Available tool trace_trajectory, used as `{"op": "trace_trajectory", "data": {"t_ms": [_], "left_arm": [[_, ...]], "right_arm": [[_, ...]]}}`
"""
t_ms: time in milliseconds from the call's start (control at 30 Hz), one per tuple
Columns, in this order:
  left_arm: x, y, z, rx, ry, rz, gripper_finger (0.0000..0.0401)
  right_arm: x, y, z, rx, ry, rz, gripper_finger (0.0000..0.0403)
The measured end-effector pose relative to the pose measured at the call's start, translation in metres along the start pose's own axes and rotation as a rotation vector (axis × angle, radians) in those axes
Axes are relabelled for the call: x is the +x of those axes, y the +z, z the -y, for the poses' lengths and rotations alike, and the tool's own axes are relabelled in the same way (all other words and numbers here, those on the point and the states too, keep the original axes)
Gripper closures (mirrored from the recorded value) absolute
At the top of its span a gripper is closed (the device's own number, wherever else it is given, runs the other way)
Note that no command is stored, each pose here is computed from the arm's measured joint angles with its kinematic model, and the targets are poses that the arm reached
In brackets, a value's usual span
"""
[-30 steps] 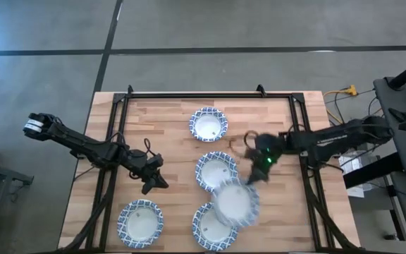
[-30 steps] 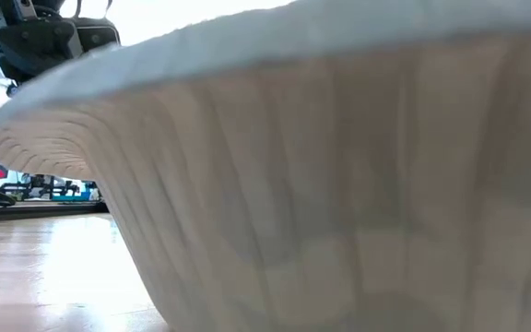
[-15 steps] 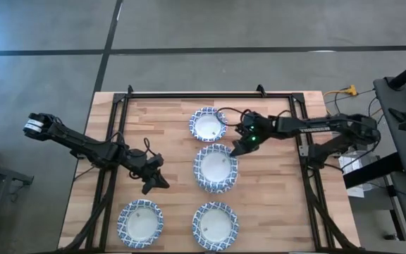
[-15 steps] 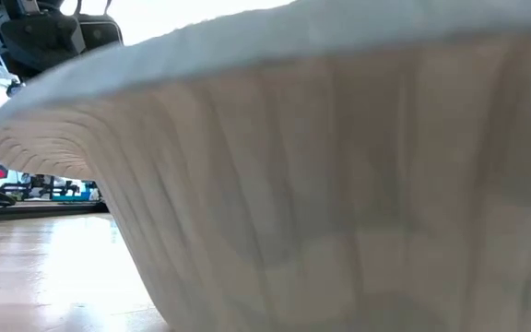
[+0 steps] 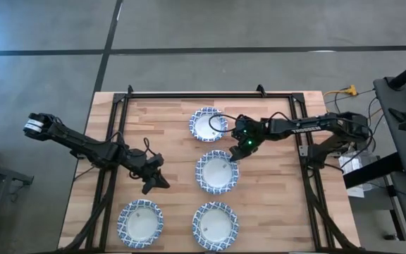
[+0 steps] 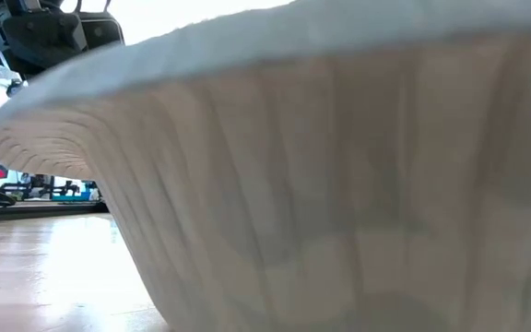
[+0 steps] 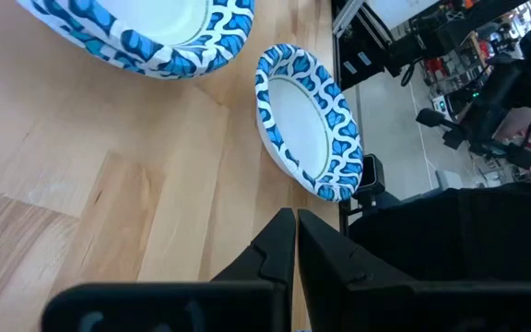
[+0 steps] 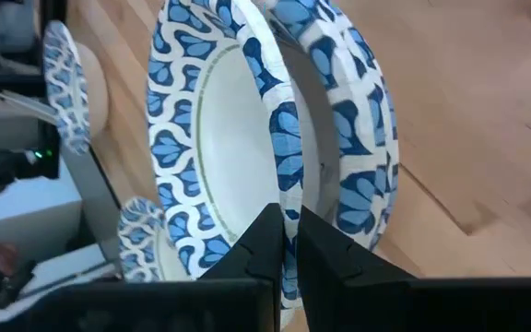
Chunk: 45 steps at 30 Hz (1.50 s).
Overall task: Nest bowls inside each other
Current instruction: Stack the white patterned bowl on top of the other white patterned bowl
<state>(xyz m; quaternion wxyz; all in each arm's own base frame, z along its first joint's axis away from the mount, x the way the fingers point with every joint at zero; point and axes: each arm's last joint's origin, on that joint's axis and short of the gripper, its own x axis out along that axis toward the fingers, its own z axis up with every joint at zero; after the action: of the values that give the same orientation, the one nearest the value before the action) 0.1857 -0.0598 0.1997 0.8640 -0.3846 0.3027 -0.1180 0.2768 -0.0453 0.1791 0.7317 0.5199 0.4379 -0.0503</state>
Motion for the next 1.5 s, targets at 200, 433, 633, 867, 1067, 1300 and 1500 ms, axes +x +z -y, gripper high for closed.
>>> {"op": "trace_trajectory", "data": {"t_ms": [200, 433, 633, 867, 1067, 1300, 1500], "left_arm": [[0.0, 0.0, 0.0, 0.006, 0.002, -0.001, 0.0401], [0.0, 0.0, 0.0, 0.007, 0.001, -0.001, 0.0401], [0.0, 0.0, 0.0, 0.006, 0.001, -0.001, 0.0401], [0.0, 0.0, 0.0, 0.002, 0.002, -0.001, 0.0401], [0.0, 0.0, 0.0, -0.001, 0.002, -0.001, 0.0401], [0.0, 0.0, 0.0, -0.001, 0.002, -0.001, 0.0401], [0.0, 0.0, 0.0, -0.002, 0.002, -0.001, 0.0401]], "right_arm": [[0.0, -0.005, 0.002, -0.033, -0.029, -0.031, 0.0352], [-0.002, -0.002, -0.004, -0.057, -0.018, -0.019, 0.0282], [-0.004, 0.002, -0.012, -0.096, -0.001, -0.003, 0.024], [-0.009, 0.005, -0.018, -0.162, -0.008, -0.004, 0.0216], [-0.014, 0.003, -0.02, -0.258, -0.085, -0.051, 0.0213], [-0.019, -0.001, -0.022, -0.379, -0.205, -0.093, 0.0214], [-0.012, -0.014, -0.037, -0.526, -0.177, -0.134, 0.0227]]}}
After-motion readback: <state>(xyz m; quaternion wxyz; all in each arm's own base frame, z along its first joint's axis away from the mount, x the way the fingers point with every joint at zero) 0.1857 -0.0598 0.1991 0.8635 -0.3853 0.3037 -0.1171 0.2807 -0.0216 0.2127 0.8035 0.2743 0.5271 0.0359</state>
